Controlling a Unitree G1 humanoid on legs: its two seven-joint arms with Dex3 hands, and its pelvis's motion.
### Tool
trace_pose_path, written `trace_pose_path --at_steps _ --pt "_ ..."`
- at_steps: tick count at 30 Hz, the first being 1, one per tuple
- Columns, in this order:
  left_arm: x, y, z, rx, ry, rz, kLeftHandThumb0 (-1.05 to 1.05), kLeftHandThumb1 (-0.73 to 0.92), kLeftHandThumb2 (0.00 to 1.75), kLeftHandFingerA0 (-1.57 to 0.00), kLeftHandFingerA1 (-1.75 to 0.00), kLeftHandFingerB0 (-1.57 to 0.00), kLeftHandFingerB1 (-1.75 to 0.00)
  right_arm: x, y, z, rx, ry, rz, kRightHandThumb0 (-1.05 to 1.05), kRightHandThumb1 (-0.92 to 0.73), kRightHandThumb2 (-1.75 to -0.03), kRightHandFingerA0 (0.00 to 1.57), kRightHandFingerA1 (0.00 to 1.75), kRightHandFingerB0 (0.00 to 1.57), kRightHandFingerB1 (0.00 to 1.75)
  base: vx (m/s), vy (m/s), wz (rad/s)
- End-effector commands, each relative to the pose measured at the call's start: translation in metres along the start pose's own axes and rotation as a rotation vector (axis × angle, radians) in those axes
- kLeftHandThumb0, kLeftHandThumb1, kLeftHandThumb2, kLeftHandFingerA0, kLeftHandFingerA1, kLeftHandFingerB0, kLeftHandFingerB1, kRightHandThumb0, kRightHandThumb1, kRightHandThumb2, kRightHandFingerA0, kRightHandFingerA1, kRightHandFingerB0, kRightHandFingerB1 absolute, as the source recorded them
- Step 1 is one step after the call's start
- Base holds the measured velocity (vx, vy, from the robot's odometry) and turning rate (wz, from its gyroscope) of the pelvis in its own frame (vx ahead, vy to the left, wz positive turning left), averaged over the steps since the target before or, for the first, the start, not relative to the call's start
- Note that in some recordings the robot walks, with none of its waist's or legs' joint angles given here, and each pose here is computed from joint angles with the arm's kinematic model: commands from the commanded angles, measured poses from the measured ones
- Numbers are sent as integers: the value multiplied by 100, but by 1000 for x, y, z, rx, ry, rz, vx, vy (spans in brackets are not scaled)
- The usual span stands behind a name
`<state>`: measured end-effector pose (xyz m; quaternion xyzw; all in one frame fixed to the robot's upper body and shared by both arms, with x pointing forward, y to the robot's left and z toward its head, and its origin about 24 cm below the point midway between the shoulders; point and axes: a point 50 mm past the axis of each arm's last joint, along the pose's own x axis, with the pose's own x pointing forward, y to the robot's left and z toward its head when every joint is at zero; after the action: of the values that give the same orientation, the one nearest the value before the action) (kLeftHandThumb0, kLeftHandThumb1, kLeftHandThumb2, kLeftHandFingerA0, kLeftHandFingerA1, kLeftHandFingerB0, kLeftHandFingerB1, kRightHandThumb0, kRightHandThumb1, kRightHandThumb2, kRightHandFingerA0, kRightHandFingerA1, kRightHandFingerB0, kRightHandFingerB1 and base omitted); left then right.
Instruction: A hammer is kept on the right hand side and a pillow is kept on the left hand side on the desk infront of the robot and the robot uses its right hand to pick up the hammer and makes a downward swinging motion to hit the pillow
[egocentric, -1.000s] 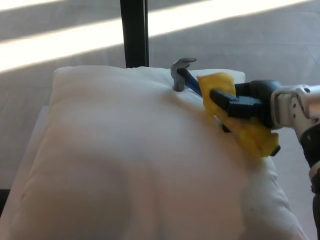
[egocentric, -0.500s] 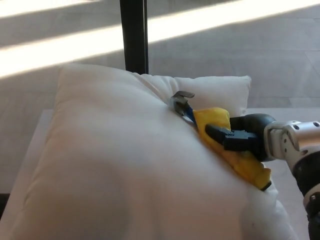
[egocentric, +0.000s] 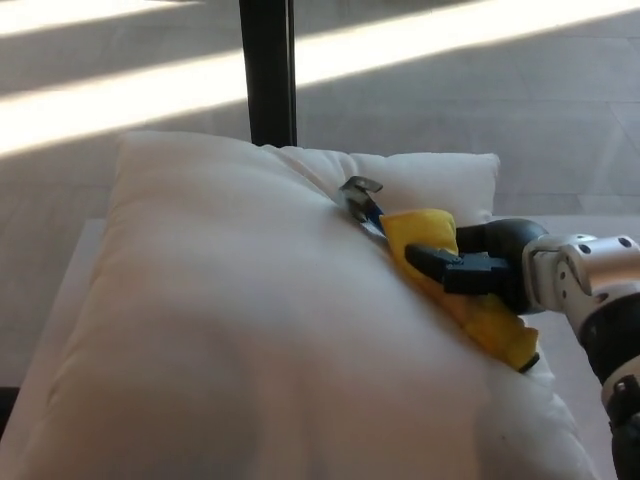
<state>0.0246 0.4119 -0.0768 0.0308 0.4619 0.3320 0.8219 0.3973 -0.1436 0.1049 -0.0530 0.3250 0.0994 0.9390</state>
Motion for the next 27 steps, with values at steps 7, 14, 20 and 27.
trace_pose_path --at_steps 7,14,20,27 --pt "-2 10 2 -18 -3 13 -65 77 63 -68 -55 -52 -48 -47 -17 77 309 -125 238 -30 -55 -119 110 175 90 149 0 0 0" --pt "-3 10 1 14 -7 7 -64 80 64 -68 -54 -51 -47 -80 -36 109 397 -301 343 -31 -64 -108 110 175 90 138 0 0 0" --pt "-2 12 5 14 -14 19 -64 79 63 -69 -56 -54 -48 -102 -71 111 439 -388 242 -30 -62 -120 106 175 71 171 0 0 0" --pt "-2 14 8 26 -25 18 -64 80 64 -66 -55 -58 -51 -106 -132 68 244 -426 -191 -25 -67 -119 102 175 74 165 0 0 1"
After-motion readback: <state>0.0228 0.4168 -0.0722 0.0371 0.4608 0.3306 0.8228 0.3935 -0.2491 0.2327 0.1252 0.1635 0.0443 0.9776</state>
